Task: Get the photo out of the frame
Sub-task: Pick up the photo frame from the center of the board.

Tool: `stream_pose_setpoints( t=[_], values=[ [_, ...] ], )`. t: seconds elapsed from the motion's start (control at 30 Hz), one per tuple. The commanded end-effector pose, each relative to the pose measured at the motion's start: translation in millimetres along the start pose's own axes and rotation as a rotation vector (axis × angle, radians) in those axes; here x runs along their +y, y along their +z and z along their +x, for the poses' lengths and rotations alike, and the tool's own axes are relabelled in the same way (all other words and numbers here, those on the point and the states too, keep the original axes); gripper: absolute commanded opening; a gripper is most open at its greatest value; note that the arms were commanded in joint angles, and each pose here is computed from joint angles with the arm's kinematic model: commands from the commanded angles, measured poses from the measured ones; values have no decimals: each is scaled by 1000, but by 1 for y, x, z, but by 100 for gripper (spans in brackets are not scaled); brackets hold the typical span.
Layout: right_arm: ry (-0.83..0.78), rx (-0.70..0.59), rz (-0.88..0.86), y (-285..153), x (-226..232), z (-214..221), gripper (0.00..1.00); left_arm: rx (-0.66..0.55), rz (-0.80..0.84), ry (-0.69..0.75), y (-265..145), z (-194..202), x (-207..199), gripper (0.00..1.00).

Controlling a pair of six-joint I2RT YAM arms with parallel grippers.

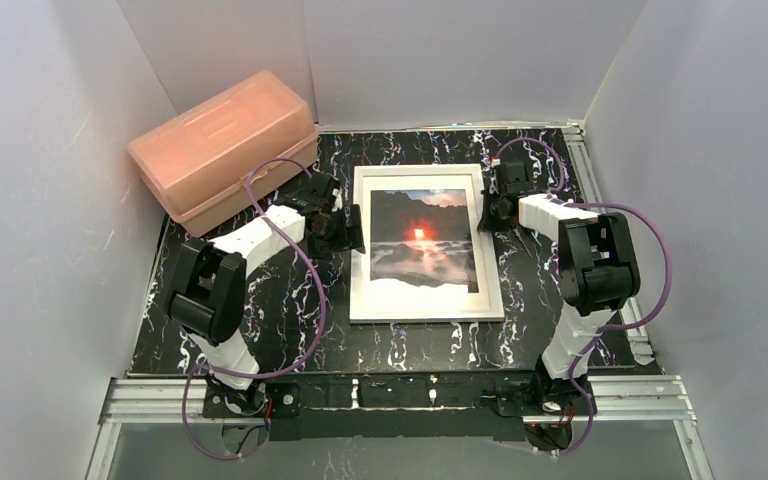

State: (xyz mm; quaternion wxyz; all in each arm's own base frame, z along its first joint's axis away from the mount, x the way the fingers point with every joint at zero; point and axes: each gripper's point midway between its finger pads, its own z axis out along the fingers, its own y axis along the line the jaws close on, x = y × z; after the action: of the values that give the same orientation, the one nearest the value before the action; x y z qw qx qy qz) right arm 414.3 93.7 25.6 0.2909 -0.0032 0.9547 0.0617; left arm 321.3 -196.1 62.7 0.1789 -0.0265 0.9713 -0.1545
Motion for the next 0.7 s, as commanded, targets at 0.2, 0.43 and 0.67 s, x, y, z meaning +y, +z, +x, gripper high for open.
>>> stream_pose_setpoints(
  t=[0.2, 0.43, 0.67],
  values=[
    [-47, -70, 11, -77, 17, -50, 1, -108, 163, 116, -50, -17, -69, 80],
    [-31, -116, -41, -111, 33, -63, 1, -51, 308, 181, -33, -7, -137, 77],
    [-22, -105, -68, -123, 41, -64, 1, -8, 493, 145, -18, -10, -192, 56]
  ],
)
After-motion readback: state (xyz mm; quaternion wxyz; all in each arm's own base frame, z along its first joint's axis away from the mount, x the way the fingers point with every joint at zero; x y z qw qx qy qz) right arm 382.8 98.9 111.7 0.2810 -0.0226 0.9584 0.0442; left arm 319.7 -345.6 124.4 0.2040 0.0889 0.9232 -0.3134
